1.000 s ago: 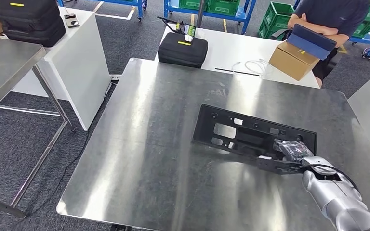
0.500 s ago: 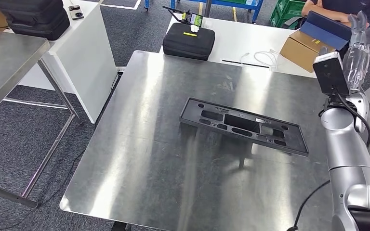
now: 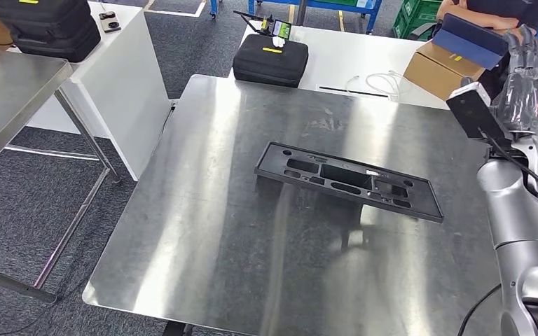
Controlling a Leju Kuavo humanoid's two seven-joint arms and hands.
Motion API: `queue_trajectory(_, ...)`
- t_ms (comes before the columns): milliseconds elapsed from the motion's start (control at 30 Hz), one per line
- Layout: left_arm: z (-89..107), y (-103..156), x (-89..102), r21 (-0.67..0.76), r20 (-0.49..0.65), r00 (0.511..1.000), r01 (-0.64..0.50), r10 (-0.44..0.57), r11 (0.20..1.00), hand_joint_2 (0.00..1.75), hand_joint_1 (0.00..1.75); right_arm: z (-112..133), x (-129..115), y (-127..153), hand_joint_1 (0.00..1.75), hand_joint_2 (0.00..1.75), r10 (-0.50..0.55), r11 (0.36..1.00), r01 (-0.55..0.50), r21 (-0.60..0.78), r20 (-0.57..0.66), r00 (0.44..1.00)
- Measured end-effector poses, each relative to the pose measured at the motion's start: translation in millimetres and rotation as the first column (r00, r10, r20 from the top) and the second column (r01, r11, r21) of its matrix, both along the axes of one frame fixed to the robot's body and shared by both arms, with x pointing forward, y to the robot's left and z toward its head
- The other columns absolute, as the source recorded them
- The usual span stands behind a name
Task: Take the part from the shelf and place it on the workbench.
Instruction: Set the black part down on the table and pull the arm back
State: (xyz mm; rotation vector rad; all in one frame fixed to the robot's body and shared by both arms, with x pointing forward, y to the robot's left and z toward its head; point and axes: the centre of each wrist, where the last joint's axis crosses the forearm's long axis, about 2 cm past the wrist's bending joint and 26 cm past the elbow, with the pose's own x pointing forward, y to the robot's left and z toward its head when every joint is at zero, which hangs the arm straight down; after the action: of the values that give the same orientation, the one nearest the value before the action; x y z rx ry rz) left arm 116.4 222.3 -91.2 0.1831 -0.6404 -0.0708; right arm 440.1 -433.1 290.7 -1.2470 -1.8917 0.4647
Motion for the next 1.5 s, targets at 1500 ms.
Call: queue_trajectory(1500, -4.1, 10, -9.8, 0.009, -0.036, 0.999, -0.03, 0.03, 1.0, 0.0, 0.0, -75, -41, -35, 0.0, 0.0, -0.034, 0.994, 0.042, 0.102, -0.074, 0.997)
